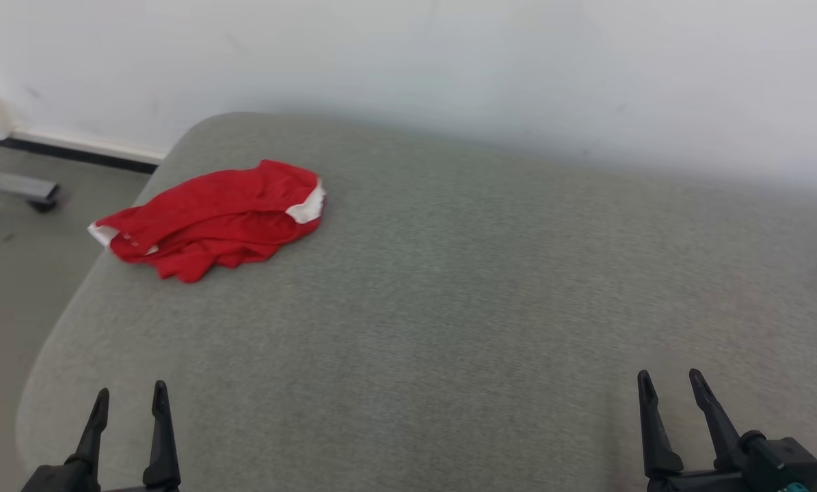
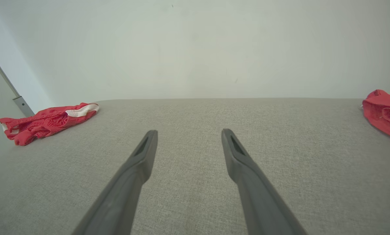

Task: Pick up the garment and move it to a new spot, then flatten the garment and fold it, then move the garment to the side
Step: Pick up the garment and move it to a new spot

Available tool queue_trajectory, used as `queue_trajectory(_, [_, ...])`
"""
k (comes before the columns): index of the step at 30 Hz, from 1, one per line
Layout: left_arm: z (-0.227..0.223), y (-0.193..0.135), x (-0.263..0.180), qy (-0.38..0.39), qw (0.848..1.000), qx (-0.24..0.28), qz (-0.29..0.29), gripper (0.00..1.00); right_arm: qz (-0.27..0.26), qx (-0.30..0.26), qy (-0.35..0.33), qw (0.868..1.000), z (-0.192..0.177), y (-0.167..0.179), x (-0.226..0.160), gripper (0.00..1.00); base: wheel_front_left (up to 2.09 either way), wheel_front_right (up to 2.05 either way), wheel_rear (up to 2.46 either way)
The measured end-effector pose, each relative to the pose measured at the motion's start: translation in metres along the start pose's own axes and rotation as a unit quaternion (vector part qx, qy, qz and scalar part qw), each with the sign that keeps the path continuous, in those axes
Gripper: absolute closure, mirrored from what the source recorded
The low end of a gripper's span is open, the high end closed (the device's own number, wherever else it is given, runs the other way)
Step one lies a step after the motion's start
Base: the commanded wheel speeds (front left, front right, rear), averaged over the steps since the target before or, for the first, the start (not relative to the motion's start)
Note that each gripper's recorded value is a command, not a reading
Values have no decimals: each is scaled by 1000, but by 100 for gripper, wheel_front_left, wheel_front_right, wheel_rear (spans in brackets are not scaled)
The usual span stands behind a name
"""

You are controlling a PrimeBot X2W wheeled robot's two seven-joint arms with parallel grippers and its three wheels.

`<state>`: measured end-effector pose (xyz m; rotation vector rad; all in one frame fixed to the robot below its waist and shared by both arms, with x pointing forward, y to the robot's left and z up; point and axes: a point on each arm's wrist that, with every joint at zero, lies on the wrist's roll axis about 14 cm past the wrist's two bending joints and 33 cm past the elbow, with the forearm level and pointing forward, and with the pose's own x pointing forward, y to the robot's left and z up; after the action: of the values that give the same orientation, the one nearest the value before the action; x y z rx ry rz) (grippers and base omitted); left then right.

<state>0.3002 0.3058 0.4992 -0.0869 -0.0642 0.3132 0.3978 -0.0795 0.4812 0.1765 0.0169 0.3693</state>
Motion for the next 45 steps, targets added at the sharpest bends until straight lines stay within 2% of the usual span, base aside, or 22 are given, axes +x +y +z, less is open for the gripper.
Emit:
queue_trajectory(8, [8,45,-29,-7,997,7,73,0,67,2,15,998,-9,41,23,0,0,0,0])
queue_trajectory(15, [10,70,-48,-8,993,10,116,0,100,0,19,995,-13,61,34,0,0,0,0])
queue_trajectory(30, [13,80,-52,-10,991,14,131,0,109,1,24,994,-16,67,37,0,0,0,0])
queue_trajectory(36, [29,75,-23,-30,993,32,109,0,97,-3,14,995,-10,55,43,0,0,0,0])
queue_trajectory(45, [78,54,66,-83,994,40,56,0,65,-23,-9,998,6,20,62,0,0,0,0])
